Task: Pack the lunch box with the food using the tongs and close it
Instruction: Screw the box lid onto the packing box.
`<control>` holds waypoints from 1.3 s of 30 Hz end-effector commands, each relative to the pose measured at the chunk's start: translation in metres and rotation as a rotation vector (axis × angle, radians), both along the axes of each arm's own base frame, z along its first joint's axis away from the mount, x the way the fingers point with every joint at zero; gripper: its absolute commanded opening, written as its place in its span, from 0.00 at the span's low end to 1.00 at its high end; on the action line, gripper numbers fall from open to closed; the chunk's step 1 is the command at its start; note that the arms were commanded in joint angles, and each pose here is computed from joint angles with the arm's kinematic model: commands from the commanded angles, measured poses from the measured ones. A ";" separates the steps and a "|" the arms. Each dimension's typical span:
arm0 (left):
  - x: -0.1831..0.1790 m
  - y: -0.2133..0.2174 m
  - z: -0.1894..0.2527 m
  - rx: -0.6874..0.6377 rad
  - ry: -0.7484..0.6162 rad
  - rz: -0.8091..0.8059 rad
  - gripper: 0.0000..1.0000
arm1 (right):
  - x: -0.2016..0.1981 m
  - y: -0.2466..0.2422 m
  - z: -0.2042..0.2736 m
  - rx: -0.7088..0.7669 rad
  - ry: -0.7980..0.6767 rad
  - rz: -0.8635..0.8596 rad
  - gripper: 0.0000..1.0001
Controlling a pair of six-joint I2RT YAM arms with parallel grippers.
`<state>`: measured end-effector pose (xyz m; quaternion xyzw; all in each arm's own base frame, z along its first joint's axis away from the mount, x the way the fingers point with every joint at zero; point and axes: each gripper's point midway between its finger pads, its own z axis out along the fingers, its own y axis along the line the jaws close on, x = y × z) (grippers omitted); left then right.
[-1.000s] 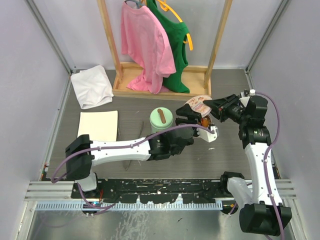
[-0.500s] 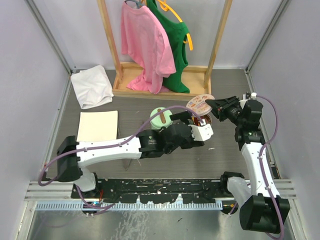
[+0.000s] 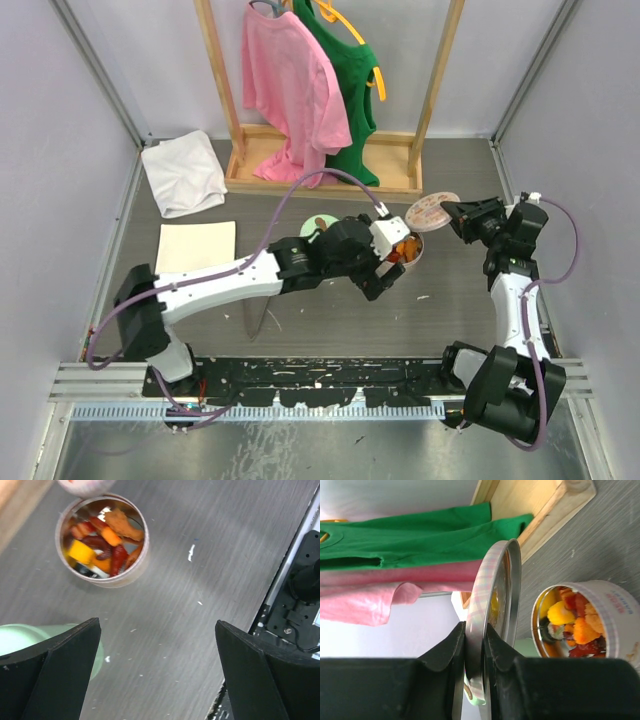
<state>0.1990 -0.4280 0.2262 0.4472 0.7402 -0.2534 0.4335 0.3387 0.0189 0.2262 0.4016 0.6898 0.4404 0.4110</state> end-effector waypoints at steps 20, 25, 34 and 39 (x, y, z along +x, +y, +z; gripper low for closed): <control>0.100 0.019 -0.073 0.093 0.248 0.350 0.98 | 0.001 0.012 -0.017 0.007 -0.078 0.303 0.05; 0.116 0.024 -0.073 0.036 0.290 0.421 0.98 | 0.005 0.015 -0.015 0.039 -0.116 0.346 0.07; 0.137 0.008 -0.053 -0.149 0.415 0.438 0.98 | 0.003 0.030 -0.027 0.114 -0.111 0.421 0.10; 0.141 -0.007 -0.048 -0.197 0.460 0.432 0.98 | 0.002 0.038 -0.044 0.128 -0.082 0.451 0.11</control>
